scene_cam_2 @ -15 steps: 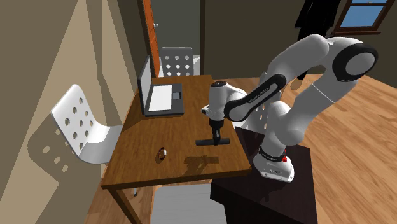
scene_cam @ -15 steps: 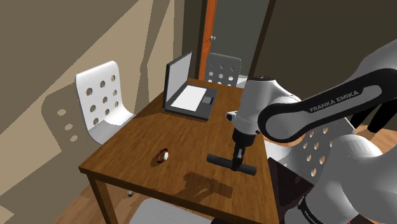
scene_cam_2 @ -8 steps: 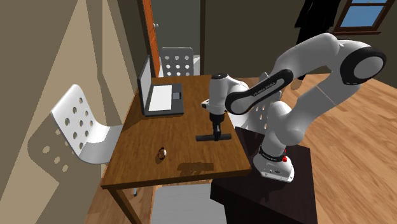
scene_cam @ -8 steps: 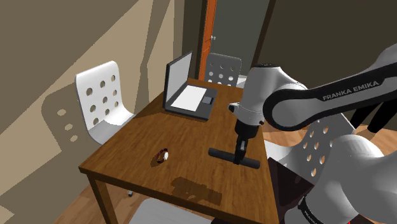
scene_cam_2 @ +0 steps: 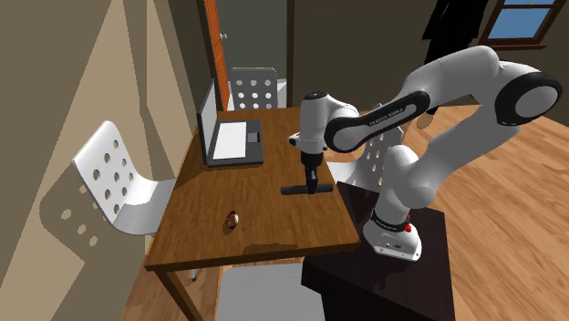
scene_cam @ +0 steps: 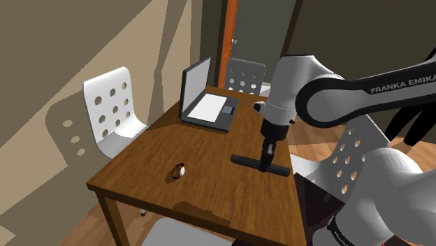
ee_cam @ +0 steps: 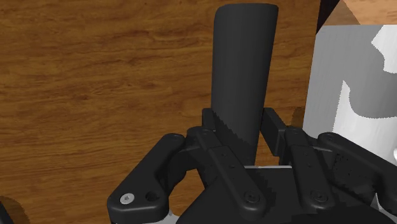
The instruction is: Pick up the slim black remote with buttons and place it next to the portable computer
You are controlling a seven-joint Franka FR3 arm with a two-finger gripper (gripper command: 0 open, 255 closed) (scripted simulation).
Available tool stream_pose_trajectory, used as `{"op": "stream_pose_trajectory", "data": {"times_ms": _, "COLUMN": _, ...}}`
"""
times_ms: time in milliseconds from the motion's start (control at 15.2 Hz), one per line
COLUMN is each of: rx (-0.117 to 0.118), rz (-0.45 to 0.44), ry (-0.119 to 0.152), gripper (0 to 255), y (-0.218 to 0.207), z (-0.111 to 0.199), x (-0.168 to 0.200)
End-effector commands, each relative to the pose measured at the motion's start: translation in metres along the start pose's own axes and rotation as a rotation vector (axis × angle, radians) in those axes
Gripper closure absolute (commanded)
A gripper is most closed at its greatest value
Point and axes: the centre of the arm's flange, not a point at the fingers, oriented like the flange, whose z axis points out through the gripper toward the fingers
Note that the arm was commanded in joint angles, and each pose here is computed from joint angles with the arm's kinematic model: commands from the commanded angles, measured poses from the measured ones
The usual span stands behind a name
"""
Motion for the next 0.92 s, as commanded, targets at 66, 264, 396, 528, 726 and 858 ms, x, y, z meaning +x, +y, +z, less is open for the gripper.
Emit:
{"op": "stream_pose_trajectory", "data": {"times_ms": 66, "rx": 0.000, "rz": 0.000, "ry": 0.000, "gripper": 255, "y": -0.001, "z": -0.016, "x": -0.001}}
{"op": "stream_pose_trajectory", "data": {"times_ms": 264, "rx": 0.000, "rz": 0.000, "ry": 0.000, "gripper": 255, "y": -0.002, "z": -0.032, "x": -0.001}}
{"op": "stream_pose_trajectory", "data": {"times_ms": 396, "rx": 0.000, "rz": 0.000, "ry": 0.000, "gripper": 255, "y": -0.003, "z": -0.042, "x": -0.001}}
{"op": "stream_pose_trajectory", "data": {"times_ms": 528, "rx": 0.000, "rz": 0.000, "ry": 0.000, "gripper": 255, "y": -0.004, "z": -0.053, "x": -0.002}}
{"op": "stream_pose_trajectory", "data": {"times_ms": 726, "rx": 0.000, "rz": 0.000, "ry": 0.000, "gripper": 255, "y": -0.005, "z": -0.068, "x": -0.002}}
{"op": "stream_pose_trajectory", "data": {"times_ms": 858, "rx": 0.000, "rz": 0.000, "ry": 0.000, "gripper": 255, "y": -0.006, "z": -0.079, "x": -0.002}}
